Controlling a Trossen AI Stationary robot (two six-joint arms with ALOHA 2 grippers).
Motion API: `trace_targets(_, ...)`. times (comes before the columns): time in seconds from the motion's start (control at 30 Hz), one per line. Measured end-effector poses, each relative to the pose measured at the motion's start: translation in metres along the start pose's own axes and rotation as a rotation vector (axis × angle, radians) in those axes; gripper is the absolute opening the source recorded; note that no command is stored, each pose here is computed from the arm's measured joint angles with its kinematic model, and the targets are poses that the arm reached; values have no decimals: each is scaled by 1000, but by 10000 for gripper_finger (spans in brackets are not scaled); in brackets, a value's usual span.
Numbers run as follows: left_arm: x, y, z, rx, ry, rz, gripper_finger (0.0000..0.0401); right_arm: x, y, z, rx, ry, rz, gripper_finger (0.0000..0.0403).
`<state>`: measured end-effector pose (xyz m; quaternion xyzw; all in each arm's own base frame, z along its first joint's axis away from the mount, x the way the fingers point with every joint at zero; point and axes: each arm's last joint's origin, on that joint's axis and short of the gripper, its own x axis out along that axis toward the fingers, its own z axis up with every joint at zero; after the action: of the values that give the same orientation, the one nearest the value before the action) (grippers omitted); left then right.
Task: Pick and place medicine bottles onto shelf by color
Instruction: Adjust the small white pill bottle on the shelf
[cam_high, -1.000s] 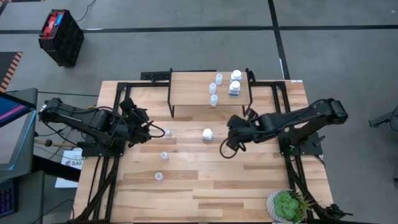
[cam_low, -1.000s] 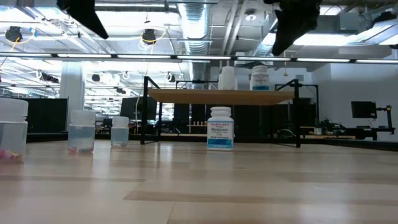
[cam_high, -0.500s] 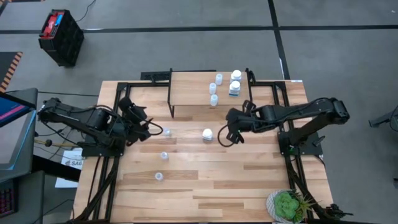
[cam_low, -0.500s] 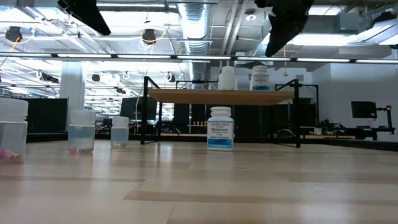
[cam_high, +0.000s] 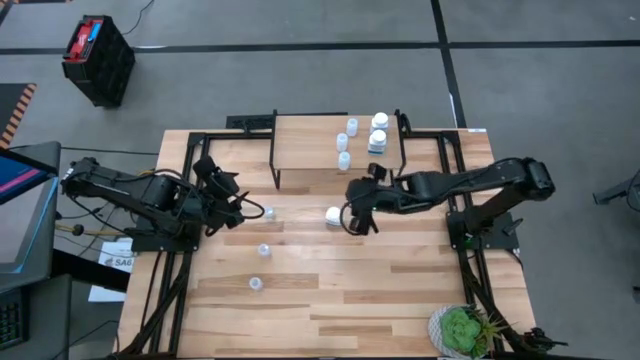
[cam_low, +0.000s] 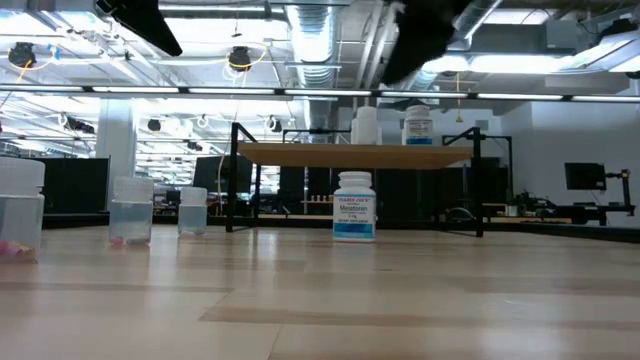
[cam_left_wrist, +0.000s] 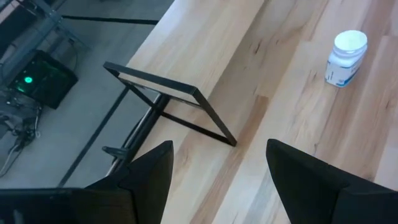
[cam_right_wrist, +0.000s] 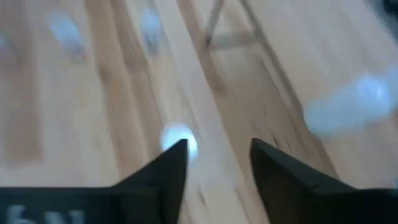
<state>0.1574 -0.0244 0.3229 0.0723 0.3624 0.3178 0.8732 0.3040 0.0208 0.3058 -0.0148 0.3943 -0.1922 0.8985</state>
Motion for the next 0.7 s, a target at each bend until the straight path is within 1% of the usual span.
trace_targets(0.03, 0, 0, 0, 3, 1, -2, 245, 4, 0, -2, -10, 19, -22, 230)
trace_targets(0.1, 0, 0, 0, 8, 3, -4, 245, 11, 2, 3, 9, -14, -36, 269)
trace_targets(0.13, 0, 0, -1, 9, 5, -5, 245, 15, 4, 2, 11, 0, -40, 285)
trace_targets(0.2, 0, 0, -1, 11, 6, -4, 245, 27, 6, 1, 17, 19, -49, 310)
trace_targets(0.27, 0, 0, -1, 16, 11, -2, 245, 39, 10, -1, 29, 43, -49, 326)
trace_targets(0.37, 0, 0, -1, 18, 12, 0, 245, 55, 16, -3, 14, 83, -45, 338)
trace_targets(0.43, 0, 0, -1, 17, 11, -1, 245, 65, 21, -7, 1, 111, -22, 340)
trace_targets(0.57, 0, 0, -2, 18, 16, 1, 245, 81, 28, -10, -6, 127, -14, 337)
trace_targets(0.7, 0, 0, -2, 13, 16, 1, 245, 90, 27, -13, -10, 157, -25, 330)
